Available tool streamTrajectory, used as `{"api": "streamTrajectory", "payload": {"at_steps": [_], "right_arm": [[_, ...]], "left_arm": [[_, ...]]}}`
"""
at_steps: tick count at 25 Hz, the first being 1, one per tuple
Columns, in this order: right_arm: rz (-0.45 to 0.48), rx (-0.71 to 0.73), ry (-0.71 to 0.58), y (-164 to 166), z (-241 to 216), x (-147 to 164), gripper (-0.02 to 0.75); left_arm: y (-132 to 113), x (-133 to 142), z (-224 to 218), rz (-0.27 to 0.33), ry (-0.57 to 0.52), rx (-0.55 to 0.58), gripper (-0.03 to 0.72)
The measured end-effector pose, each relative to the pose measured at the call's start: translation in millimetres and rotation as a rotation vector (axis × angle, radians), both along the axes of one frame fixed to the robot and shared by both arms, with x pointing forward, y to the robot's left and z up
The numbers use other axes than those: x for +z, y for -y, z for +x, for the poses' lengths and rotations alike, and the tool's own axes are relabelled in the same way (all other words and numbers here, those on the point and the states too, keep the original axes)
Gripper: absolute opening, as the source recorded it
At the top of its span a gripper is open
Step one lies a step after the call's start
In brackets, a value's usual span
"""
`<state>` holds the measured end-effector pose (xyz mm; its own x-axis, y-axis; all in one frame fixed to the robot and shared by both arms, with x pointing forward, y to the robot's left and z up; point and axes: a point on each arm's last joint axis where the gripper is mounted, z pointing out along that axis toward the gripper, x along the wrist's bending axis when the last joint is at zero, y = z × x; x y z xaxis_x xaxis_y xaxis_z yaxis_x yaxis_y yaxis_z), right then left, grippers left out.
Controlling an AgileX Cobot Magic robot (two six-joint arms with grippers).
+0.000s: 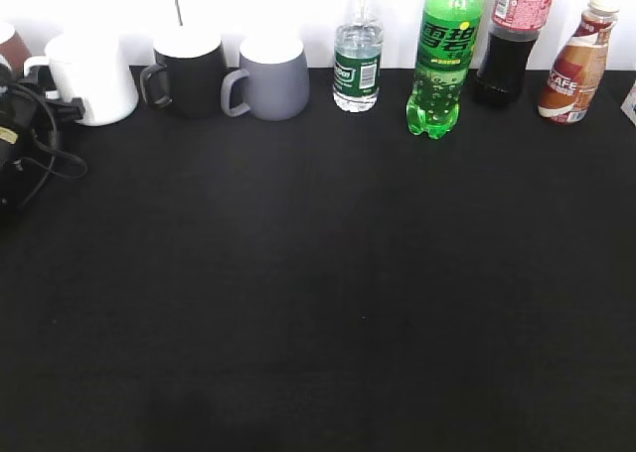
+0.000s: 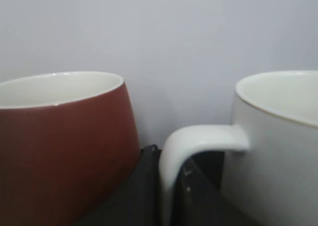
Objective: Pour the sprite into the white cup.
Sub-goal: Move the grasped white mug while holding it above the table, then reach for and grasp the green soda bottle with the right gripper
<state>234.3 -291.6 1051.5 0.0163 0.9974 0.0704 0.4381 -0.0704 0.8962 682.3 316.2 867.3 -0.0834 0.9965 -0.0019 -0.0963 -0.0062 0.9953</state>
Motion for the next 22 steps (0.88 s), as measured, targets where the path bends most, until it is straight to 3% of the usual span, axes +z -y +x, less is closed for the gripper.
{"api": "streamTrajectory", "payload": {"at_steps": [7, 12, 15, 19, 21, 22], "right_arm": [[0.0, 0.0, 0.0, 0.0, 0.0, 0.0, 0.369], [0.0, 0.0, 0.0, 0.0, 0.0, 0.0, 0.369], [0.0, 0.0, 0.0, 0.0, 0.0, 0.0, 0.369], [0.009, 0.116, -0.023, -9.0, 9.5, 5.2, 0.369], [0.068, 0.134, 0.186, -12.5, 19.0, 28.6, 0.369], [0.036, 0.159, 0.247, -13.2, 26.7, 36.8, 0.369]], "left_arm": [[-0.1, -1.8, -1.8, -0.001, -0.007, 0.002, 0.042], [0.6, 5.9, -45.7, -0.004, -0.076, 0.004, 0.042], [5.7, 32.8, -72.8, 0.034, -0.127, -0.046, 0.036], [12.1, 91.3, -117.3, 0.058, -0.026, -0.102, 0.036], [13.3, 112.0, -146.7, 0.045, 0.015, -0.11, 0.036], [14.3, 123.9, -159.7, 0.045, 0.049, -0.117, 0.036]]}}
